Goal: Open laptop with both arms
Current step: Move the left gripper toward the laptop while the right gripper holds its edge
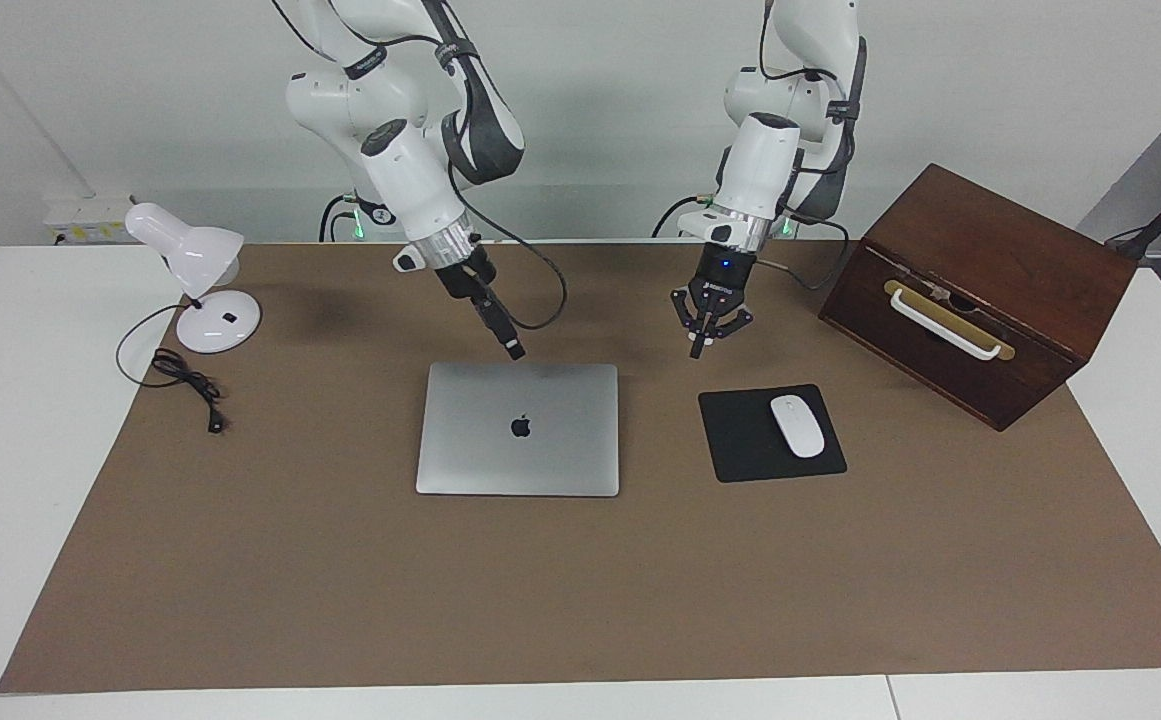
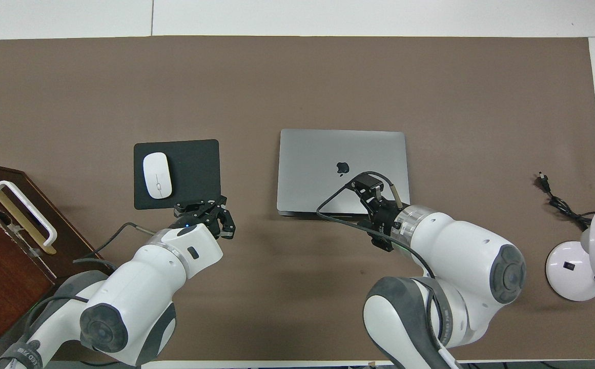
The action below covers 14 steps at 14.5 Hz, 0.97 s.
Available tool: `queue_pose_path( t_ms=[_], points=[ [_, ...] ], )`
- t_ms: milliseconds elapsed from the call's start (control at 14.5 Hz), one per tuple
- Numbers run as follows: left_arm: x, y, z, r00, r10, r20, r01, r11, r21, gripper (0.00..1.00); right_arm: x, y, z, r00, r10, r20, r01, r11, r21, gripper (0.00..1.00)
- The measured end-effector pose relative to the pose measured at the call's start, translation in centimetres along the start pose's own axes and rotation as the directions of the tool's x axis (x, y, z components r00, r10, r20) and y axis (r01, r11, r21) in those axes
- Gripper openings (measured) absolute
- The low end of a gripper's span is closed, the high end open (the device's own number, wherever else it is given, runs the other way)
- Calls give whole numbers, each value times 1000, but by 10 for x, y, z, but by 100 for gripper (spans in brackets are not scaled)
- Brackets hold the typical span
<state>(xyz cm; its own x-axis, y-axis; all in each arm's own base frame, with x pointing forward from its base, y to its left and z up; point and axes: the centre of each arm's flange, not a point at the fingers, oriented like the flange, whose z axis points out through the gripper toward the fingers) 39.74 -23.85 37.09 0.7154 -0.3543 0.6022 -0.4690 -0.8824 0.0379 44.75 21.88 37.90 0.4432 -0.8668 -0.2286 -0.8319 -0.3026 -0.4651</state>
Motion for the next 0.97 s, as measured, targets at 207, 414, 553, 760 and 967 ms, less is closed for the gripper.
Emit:
queue_pose_path(
  t_ms=[207,414,553,760,967],
  points=[
    [-9,10,13,1000,17,-26,-18,1000,-15,1,-9,10,15,1000,13,-11,-12,1000,25,100],
    [-14,17,17,999,29,-33,-30,999,-24,1,-16,21,26,1000,18,-10,-18,1000,19,100],
    [-15,21,18,998,36,-49,-38,999,-30,1,-14,24,28,1000,22,-11,-22,1000,12,100],
    [-23,33,25,996,55,-70,-58,997,-47,1,-12,28,31,1000,26,-14,-26,1000,6,100],
    [-40,43,33,993,72,-97,-78,995,-62,1,-8,31,39,999,36,-22,-36,999,9,100]
  ],
)
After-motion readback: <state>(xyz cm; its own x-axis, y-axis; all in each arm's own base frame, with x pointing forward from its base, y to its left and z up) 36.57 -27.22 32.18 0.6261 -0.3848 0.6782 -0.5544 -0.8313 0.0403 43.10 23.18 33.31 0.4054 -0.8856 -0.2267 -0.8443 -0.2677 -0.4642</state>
